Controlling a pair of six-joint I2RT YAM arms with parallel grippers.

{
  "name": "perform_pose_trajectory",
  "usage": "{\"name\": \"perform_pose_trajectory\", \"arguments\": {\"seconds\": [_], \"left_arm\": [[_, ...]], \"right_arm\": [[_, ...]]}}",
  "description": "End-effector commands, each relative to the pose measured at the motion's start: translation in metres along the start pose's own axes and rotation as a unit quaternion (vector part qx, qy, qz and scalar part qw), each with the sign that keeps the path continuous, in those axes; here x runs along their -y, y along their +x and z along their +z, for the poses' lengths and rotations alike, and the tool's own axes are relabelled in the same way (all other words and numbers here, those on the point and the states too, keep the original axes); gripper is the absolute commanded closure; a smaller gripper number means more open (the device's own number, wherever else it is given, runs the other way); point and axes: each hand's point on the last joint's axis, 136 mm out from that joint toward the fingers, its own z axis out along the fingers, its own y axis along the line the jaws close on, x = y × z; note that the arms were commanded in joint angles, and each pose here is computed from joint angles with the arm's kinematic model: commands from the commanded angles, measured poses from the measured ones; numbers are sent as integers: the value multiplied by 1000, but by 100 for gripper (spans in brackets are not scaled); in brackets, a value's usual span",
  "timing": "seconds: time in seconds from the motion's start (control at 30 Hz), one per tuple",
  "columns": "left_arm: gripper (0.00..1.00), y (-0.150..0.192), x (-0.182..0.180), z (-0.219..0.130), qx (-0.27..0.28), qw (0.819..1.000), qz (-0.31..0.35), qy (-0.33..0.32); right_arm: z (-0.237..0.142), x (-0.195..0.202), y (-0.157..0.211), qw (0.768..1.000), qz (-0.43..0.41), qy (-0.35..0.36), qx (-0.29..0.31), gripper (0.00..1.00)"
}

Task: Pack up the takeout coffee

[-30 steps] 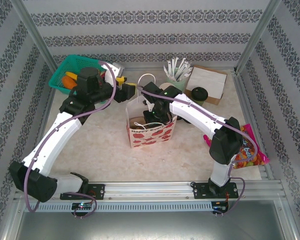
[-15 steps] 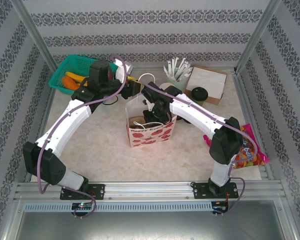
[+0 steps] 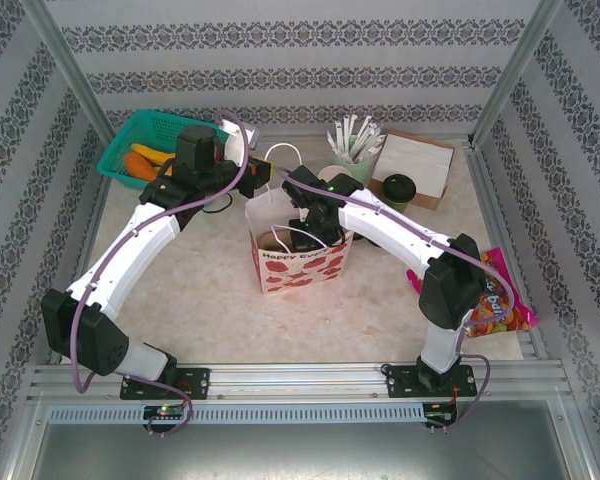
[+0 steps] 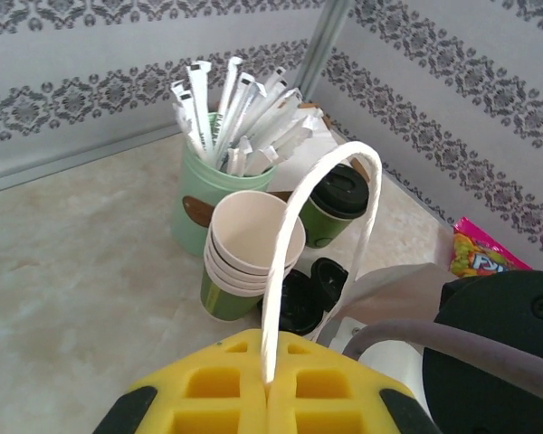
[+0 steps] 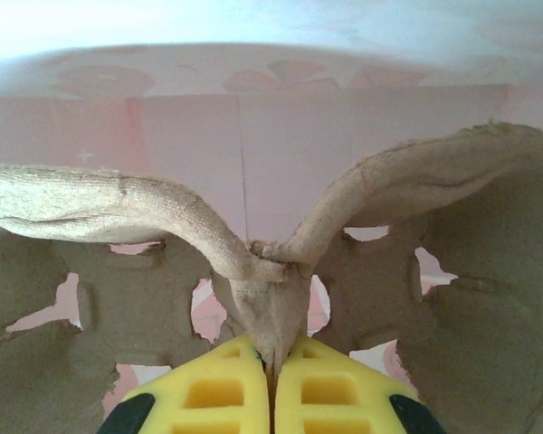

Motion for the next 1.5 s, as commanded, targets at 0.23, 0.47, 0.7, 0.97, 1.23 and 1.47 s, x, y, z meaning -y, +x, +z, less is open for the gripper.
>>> {"name": "perform_pose_trajectory", "arguments": {"seconds": [0.23, 0.47, 0.7, 0.97, 1.23, 1.47], "left_arm": [[100, 2, -11, -12, -9, 996, -73, -45], [100, -5, -12, -14, -2, 994, -99, -50], [100, -7, -8, -11, -8, 995, -95, -39], [100, -11, -10, 2, -21, 994, -106, -29], [100, 1, -20, 9, -43, 990, -127, -46], [100, 0, -22, 9, -44, 990, -125, -51]], "right_arm": [[34, 10, 4, 999, 10, 33, -28, 100], [49, 17, 10, 997, 10, 50, -49, 100], [65, 16, 18, 995, -16, 43, -85, 100], [77, 21, 21, 994, -25, 53, -94, 100], [72, 18, 8, 996, -42, 53, -58, 84], [63, 14, 7, 997, -50, 43, -51, 67]]}}
